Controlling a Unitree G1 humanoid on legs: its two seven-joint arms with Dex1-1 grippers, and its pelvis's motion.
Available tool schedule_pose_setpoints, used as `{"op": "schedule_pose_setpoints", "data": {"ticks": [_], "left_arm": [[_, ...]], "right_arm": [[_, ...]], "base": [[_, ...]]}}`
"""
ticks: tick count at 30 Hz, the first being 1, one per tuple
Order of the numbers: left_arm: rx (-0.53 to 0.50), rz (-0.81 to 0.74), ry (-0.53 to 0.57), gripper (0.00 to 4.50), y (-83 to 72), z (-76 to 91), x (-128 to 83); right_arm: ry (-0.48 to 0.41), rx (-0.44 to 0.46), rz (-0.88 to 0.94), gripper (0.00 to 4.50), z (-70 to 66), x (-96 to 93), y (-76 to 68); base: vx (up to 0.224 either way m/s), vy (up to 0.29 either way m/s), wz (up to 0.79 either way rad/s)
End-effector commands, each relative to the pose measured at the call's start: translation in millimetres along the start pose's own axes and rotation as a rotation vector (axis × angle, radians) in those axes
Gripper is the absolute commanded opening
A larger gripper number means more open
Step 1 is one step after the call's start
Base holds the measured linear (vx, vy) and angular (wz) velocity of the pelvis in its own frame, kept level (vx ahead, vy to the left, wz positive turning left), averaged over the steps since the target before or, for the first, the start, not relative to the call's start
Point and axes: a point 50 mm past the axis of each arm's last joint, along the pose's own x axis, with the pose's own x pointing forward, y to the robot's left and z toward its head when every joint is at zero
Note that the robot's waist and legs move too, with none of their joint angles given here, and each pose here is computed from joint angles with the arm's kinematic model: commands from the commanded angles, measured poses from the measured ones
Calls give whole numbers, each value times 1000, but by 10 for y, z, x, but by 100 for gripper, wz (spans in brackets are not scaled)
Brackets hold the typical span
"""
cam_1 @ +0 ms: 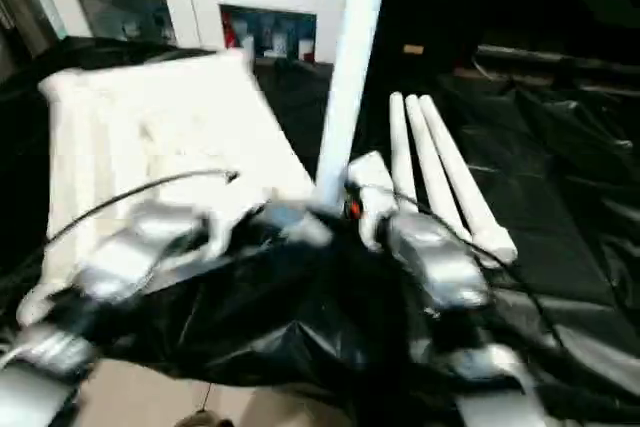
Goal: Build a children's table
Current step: Rotate leg to tighten
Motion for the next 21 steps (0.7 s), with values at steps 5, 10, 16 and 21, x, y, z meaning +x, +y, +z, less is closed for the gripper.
{"op": "schedule_pose_setpoints", "data": {"ticks": [5, 10, 16, 21], "left_arm": [[23, 73, -107, 0, -22, 431, 238], [59, 44, -108, 0, -64, 447, 271], [119, -20, -102, 0, -91, 371, 202], [147, -87, -91, 0, -115, 273, 96]], "right_arm": [[103, 123, -5, 272, -253, 329, 371], [98, 79, 17, 328, -227, 373, 425], [61, 9, 106, 386, -110, 298, 389], [75, -75, 206, 386, -74, 112, 280]], "base": [[0, 0, 0], [0, 0, 0], [0, 0, 0], [0, 0, 0]]}}
